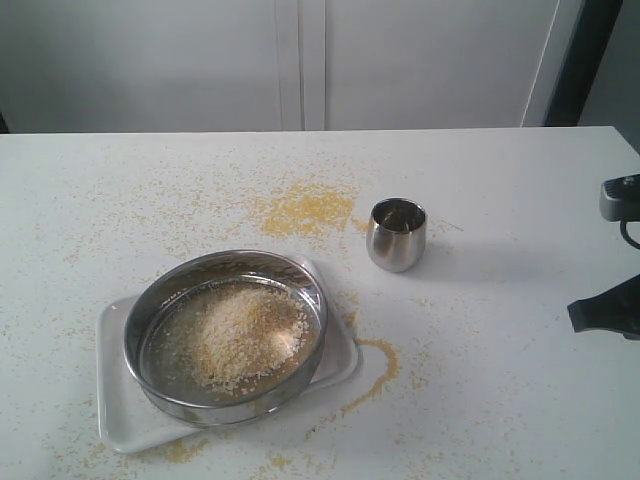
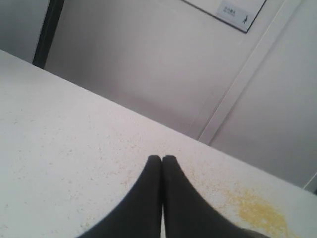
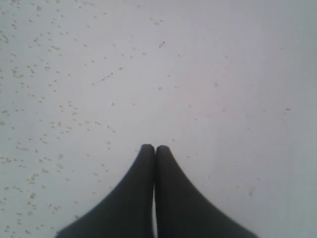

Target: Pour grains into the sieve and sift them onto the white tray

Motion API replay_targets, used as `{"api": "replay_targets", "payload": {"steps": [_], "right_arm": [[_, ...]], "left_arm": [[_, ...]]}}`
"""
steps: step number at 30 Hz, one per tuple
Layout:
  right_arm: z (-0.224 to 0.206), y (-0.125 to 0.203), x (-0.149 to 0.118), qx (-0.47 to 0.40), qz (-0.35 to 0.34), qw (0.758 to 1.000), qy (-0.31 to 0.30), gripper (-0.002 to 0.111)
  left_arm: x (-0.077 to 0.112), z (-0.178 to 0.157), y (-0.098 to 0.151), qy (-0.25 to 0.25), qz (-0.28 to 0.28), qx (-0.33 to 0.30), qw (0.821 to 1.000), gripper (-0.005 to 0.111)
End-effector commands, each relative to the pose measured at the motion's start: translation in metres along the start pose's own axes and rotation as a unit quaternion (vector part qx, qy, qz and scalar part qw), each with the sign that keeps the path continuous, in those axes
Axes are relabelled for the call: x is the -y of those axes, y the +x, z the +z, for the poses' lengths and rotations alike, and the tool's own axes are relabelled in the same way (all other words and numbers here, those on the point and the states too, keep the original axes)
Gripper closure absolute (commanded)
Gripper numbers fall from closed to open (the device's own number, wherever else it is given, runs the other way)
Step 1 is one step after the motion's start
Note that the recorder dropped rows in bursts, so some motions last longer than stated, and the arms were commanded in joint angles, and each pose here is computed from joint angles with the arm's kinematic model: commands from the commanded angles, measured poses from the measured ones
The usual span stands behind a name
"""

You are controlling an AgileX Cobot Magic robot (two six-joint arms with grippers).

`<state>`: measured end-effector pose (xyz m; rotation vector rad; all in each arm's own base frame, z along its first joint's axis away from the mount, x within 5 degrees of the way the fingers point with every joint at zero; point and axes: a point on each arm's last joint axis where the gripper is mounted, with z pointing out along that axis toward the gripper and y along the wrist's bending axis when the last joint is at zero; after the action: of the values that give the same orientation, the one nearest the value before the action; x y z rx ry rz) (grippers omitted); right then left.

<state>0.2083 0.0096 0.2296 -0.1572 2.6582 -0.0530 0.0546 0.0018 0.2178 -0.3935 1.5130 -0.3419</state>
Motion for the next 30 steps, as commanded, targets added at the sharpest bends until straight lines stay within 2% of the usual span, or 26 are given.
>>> {"api": "replay_targets", "payload": {"steps": [1,5,9,11,13,14,17,20,25,30], "right_arm": [[0.0,0.0,0.001,0.005,-0.002,1.0,0.0,0.108],[0.0,0.0,0.001,0.007,-0.002,1.0,0.0,0.108],[0.0,0.0,0.001,0.007,-0.002,1.0,0.0,0.108],[0.0,0.0,0.001,0.007,-0.002,1.0,0.0,0.108],[0.0,0.0,0.001,0.007,-0.002,1.0,0.0,0.108],[0.0,0.0,0.001,0.007,-0.002,1.0,0.0,0.108],[0.0,0.0,0.001,0.007,-0.002,1.0,0.0,0.108],[0.0,0.0,0.001,0.007,-0.002,1.0,0.0,0.108],[0.0,0.0,0.001,0.007,-0.002,1.0,0.0,0.108],[0.0,0.0,0.001,0.007,-0.002,1.0,0.0,0.108]], "left_arm": [[0.011,-0.006,-0.024,-0.019,0.056,-0.023,0.998,0.107],[0.019,0.003,-0.04,-0.033,0.087,-0.061,0.994,0.107],[0.028,0.021,-0.051,-0.042,0.127,-0.149,0.98,0.107],[0.041,0.034,-0.057,-0.003,0.163,-0.209,0.964,0.107],[0.055,0.047,-0.06,0.058,0.199,-0.272,0.94,0.107],[0.062,0.057,-0.059,0.094,0.21,-0.316,0.921,0.107],[0.074,0.077,-0.062,0.149,0.213,-0.365,0.894,0.107],[0.078,0.09,-0.061,0.162,0.213,-0.39,0.881,0.107],[0.087,0.112,-0.036,0.203,0.24,-0.463,0.829,0.107],[0.092,0.127,-0.023,0.209,0.243,-0.479,0.817,0.107]]}}
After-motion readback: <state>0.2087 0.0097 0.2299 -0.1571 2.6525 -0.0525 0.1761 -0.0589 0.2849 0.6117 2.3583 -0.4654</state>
